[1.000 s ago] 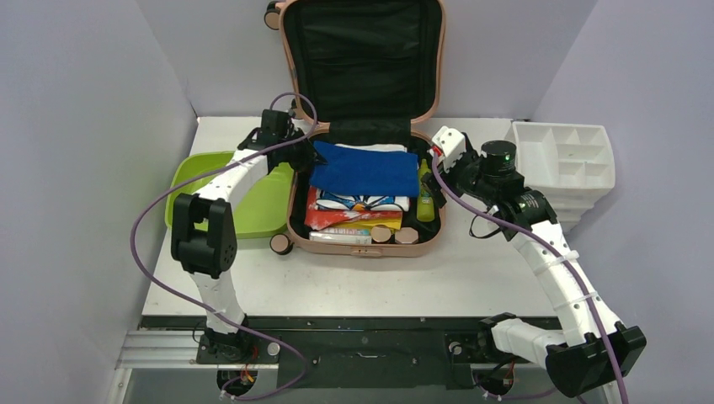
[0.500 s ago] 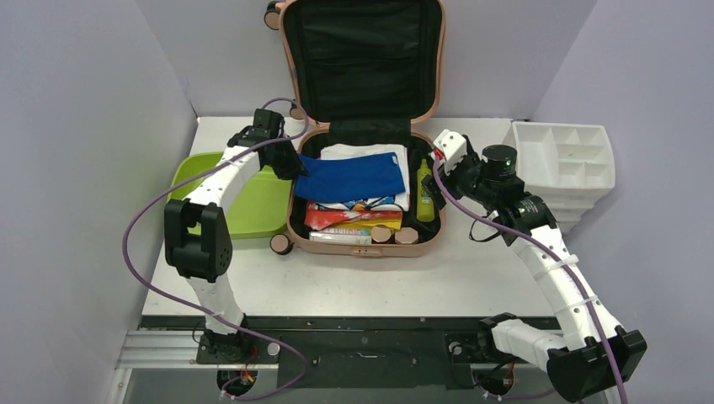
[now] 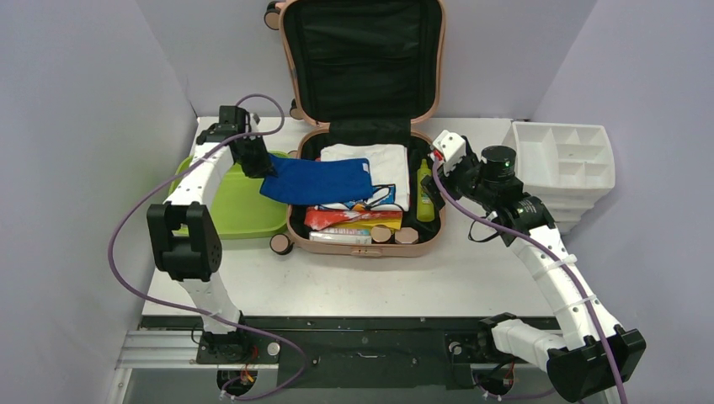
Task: Open, take out, and arrange the luggage
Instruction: Place the clothes in the bin.
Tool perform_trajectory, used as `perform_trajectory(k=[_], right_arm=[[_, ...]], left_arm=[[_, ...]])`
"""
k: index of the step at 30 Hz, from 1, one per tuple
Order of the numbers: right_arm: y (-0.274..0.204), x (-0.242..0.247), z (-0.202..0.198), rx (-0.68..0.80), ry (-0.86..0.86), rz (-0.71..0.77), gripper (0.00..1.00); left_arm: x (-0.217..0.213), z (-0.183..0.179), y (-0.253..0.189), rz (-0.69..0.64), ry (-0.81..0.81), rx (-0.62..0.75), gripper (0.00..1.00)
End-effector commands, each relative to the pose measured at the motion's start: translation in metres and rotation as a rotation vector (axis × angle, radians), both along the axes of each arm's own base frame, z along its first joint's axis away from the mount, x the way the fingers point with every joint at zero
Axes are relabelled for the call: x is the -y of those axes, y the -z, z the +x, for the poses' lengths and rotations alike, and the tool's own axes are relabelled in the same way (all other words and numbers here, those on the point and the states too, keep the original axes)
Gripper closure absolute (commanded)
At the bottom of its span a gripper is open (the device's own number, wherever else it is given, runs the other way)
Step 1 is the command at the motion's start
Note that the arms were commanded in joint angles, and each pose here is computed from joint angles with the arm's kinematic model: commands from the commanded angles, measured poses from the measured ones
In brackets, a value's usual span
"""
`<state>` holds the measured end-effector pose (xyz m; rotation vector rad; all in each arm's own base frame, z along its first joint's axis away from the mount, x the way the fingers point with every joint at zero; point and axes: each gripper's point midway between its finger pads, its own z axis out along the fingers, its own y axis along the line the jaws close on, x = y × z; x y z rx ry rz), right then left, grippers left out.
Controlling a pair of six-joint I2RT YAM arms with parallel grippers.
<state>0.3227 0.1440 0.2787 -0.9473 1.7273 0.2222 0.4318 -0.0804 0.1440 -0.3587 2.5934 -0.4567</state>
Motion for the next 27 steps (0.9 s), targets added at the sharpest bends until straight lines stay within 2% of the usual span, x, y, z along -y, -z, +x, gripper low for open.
perform_trajectory(k=[1,7,10,14,24,27], right_arm=[[-0.01,-0.005,0.002,0.038,-0.021,0.038,0.21],[-0.007,-0.007,0.0,0.032,-0.033,0.039,0.21],[-0.008,-0.008,0.0,0.032,-0.04,0.045,0.21],[-0.009,-0.009,-0.001,0.034,-0.043,0.048,0.21],[-0.011,-0.009,-0.006,0.041,-0.047,0.059,0.21],[-0.012,-0.009,-0.008,0.043,-0.049,0.064,0.21]], left_arm=[[-0.025,0.003,-0.04,0.065,0.09,0.122,1.0],[-0.07,-0.006,-0.043,0.157,0.149,0.137,1.0],[-0.098,-0.009,-0.036,0.189,0.121,0.124,1.0],[-0.125,-0.009,-0.013,0.224,0.125,0.089,1.0],[-0.153,0.003,0.046,0.309,0.154,0.011,1.0],[-0.17,0.01,0.059,0.396,0.13,0.002,1.0]])
